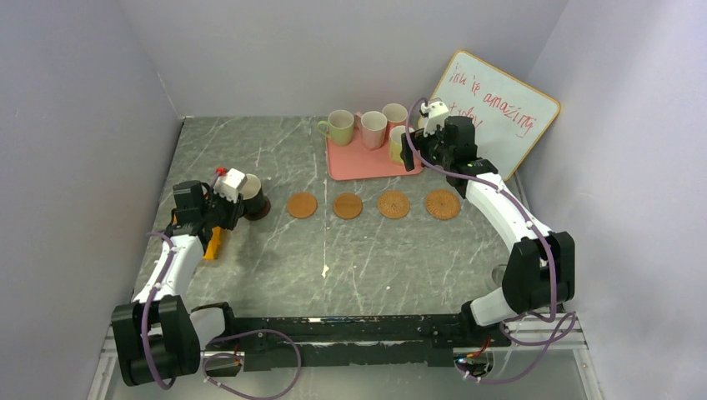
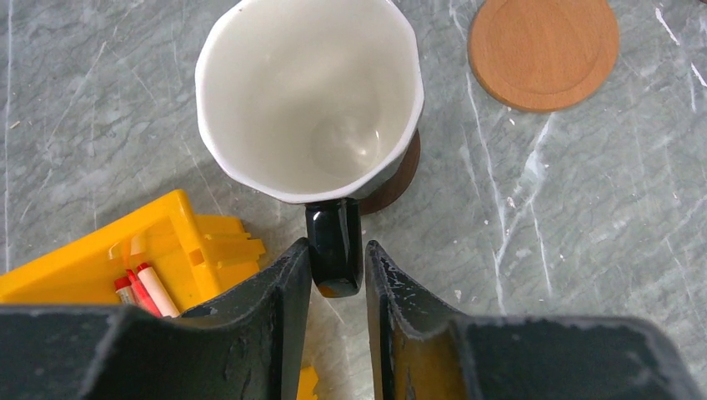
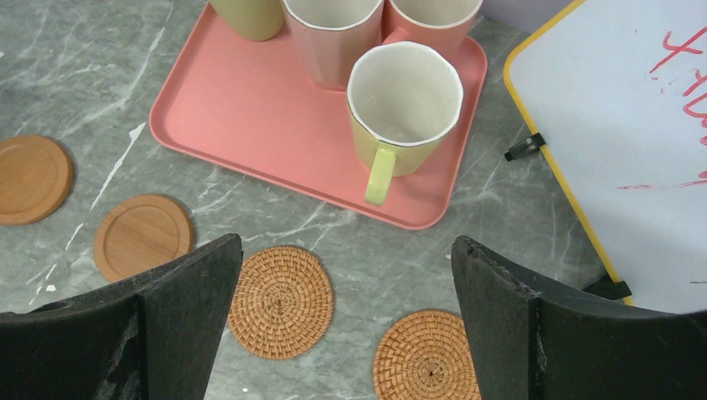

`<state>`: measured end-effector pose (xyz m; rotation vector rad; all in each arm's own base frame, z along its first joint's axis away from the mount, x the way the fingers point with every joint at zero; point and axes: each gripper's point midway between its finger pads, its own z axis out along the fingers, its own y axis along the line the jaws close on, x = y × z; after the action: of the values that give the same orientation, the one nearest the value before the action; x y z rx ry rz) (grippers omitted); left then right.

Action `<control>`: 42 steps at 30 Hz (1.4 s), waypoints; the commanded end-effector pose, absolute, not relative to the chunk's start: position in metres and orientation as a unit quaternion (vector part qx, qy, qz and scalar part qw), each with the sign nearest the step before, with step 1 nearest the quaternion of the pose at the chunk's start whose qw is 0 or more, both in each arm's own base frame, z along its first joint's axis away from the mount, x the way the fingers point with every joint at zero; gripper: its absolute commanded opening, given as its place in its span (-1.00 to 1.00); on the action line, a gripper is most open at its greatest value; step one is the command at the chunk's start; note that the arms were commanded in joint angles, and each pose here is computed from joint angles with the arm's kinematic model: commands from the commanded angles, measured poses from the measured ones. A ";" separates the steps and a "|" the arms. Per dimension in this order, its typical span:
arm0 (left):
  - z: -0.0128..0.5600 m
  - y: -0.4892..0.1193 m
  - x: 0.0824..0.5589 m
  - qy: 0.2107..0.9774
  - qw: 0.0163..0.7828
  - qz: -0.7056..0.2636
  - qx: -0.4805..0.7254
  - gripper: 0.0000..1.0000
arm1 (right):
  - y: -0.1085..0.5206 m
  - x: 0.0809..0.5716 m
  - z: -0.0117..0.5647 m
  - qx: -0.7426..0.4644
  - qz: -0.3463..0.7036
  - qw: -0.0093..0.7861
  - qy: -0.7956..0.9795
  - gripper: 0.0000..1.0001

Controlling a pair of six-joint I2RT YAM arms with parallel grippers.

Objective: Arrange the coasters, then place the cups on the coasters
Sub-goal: Place the cup on the coaster, then pick up the cup from the tray.

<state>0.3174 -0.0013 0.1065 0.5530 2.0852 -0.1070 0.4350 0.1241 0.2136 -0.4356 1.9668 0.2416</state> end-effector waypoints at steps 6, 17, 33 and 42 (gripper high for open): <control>0.122 0.000 0.318 0.837 0.490 -0.030 0.242 -0.10 | 0.127 0.435 0.234 -0.180 0.112 0.554 0.805 1.00; 0.142 0.003 0.310 0.829 0.505 -0.011 0.240 0.86 | 0.127 0.436 0.233 -0.181 0.111 0.553 0.806 1.00; 0.213 0.011 0.314 0.813 0.547 0.016 0.199 0.95 | 0.122 0.439 0.229 -0.173 0.098 0.550 0.811 1.00; 0.240 -0.023 0.307 0.773 0.581 -0.055 0.248 0.93 | 0.119 0.442 0.224 -0.169 0.088 0.547 0.815 1.00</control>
<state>0.3131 -0.0016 0.2162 0.5264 1.8983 -0.0251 0.4356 0.1220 0.2133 -0.4243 1.9699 0.2302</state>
